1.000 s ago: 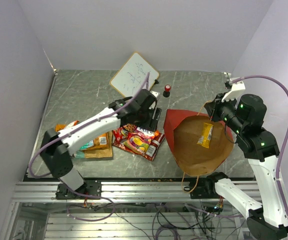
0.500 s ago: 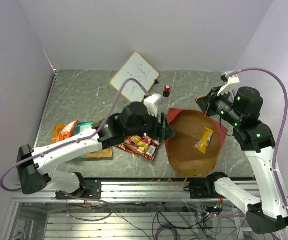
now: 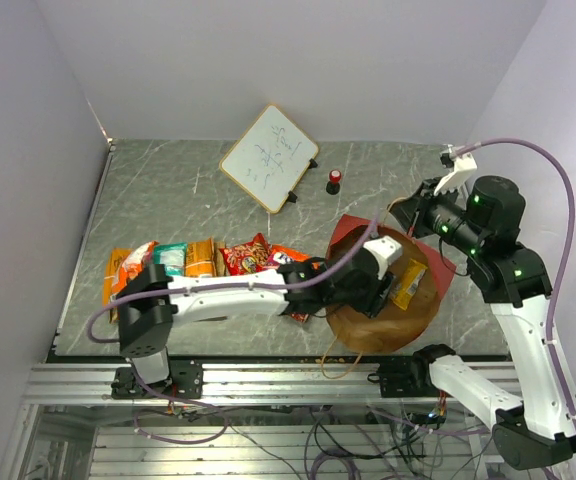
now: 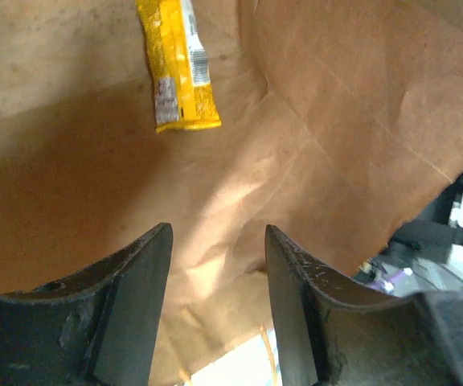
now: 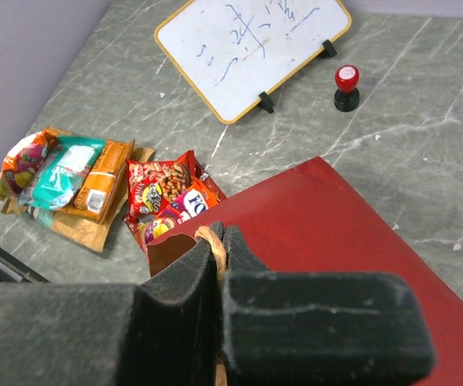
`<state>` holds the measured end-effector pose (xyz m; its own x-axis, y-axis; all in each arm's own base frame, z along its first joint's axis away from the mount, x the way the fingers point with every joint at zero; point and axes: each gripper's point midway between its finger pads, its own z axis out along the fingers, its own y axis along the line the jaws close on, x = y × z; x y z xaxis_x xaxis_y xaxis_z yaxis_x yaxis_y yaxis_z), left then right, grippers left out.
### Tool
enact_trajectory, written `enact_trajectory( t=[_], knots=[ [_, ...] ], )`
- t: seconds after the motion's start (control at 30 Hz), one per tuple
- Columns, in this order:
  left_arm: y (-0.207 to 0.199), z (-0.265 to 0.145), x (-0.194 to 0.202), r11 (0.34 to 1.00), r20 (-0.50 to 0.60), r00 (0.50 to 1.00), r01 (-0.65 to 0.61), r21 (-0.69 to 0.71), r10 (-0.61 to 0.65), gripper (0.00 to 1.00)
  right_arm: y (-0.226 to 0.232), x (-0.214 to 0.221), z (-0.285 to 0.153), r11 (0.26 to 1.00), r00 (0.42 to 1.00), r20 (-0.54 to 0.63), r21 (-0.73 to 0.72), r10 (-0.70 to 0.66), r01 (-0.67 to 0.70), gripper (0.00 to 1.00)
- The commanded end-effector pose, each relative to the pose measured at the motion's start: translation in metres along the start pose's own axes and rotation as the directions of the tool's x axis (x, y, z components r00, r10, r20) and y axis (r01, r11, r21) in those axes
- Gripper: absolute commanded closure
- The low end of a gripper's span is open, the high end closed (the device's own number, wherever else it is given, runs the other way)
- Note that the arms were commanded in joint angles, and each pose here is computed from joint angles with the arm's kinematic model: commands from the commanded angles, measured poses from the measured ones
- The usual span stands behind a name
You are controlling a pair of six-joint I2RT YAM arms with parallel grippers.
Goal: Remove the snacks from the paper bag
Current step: Take out the snack from the paper bag.
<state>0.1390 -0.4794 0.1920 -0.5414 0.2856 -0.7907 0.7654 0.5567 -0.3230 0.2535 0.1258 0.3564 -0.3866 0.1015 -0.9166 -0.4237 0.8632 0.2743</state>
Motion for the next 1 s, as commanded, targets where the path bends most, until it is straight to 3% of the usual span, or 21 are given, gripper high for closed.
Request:
enact_trajectory(
  t=[0.0, 0.17, 0.57, 0.83, 0.97],
  knots=[
    [-0.015, 0.025, -0.017, 0.993, 0.144, 0.983, -0.107, -0.045, 0.113, 0.41, 0.001, -0.003, -0.009, 1.0, 1.0, 0.009, 0.013, 0.016, -0.016, 1.0],
    [0.003, 0.061, -0.011, 0.98, 0.23, 0.961, -0.115, -0.161, 0.151, 0.39, 0.005, -0.007, -0.01, 0.999, 0.999, 0.008, 0.002, 0.041, -0.041, 1.0],
    [0.031, 0.143, 0.004, 0.933, 0.275, 0.934, -0.129, -0.336, 0.228, 0.27, 0.008, -0.009, -0.011, 1.0, 0.996, -0.087, -0.013, -0.019, 0.018, 1.0],
    [0.028, 0.18, 0.019, 0.951, 0.292, 0.935, -0.115, -0.286, 0.201, 0.15, 0.01, -0.011, -0.019, 0.997, 0.991, -0.109, -0.028, -0.081, 0.078, 1.0],
    [0.033, 0.218, 0.055, 0.967, 0.174, 0.97, -0.128, -0.221, 0.169, 0.25, 0.008, -0.013, -0.024, 0.993, 0.987, -0.113, -0.019, -0.118, 0.117, 1.0]
  ],
)
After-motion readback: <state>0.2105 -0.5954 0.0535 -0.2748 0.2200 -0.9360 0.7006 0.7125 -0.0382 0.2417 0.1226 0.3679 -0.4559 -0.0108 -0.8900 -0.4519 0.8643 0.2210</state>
